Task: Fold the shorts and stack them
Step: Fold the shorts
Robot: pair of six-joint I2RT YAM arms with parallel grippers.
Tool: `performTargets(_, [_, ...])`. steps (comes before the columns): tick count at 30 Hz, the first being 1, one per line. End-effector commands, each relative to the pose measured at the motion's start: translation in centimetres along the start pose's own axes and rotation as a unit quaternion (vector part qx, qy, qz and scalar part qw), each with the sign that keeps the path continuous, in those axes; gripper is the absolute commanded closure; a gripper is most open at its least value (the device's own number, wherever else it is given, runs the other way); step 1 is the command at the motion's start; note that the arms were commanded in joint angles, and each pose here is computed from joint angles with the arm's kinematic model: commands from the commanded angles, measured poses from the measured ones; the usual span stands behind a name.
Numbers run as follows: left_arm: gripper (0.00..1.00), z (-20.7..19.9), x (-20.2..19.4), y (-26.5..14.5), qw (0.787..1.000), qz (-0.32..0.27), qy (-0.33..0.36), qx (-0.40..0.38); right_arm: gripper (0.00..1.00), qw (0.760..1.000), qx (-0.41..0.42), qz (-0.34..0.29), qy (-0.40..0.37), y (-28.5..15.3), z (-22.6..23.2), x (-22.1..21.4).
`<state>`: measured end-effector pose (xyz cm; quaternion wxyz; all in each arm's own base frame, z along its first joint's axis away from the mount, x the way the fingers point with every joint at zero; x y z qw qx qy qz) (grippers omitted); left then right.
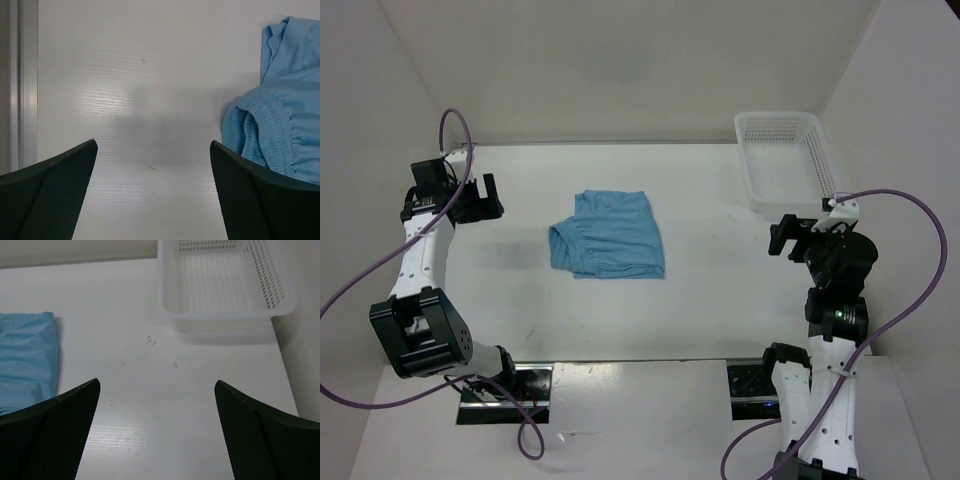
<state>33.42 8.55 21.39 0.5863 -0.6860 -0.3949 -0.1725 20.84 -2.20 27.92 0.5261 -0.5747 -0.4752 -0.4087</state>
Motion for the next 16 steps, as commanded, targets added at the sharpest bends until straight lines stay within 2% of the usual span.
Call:
performTargets(1, [0.0,-0.3,0.3,0.1,1.0,-0.013,0.006,-0.014,0.0,0.999,-0.027,-0.019,0.012,-0.2,-0.6,0.4])
performTargets(13, [0.0,-1.0,0.2,-0.9,0.999,-0.03,0.012,-0.034,0.0,0.995,-0.033,-0.089,0.004,-3.0,-0.1,1.5])
performTargets(16, [0.0,-0.6,0.2,-0.9,0.999,-0.032,0.011,-0.016,0.0,0.994,-0.036,-0.107,-0.002,-3.8,0.1,2.0])
Point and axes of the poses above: each gripper's point midway between its finger pads, its own y axis out along the fingers, its own z axis along the line the jaws close on, x = y × z, the point moved 5 cm from there along -y, back along the fingers, and after that the axes turned 11 degrees about -y, right-handed, at the moved point
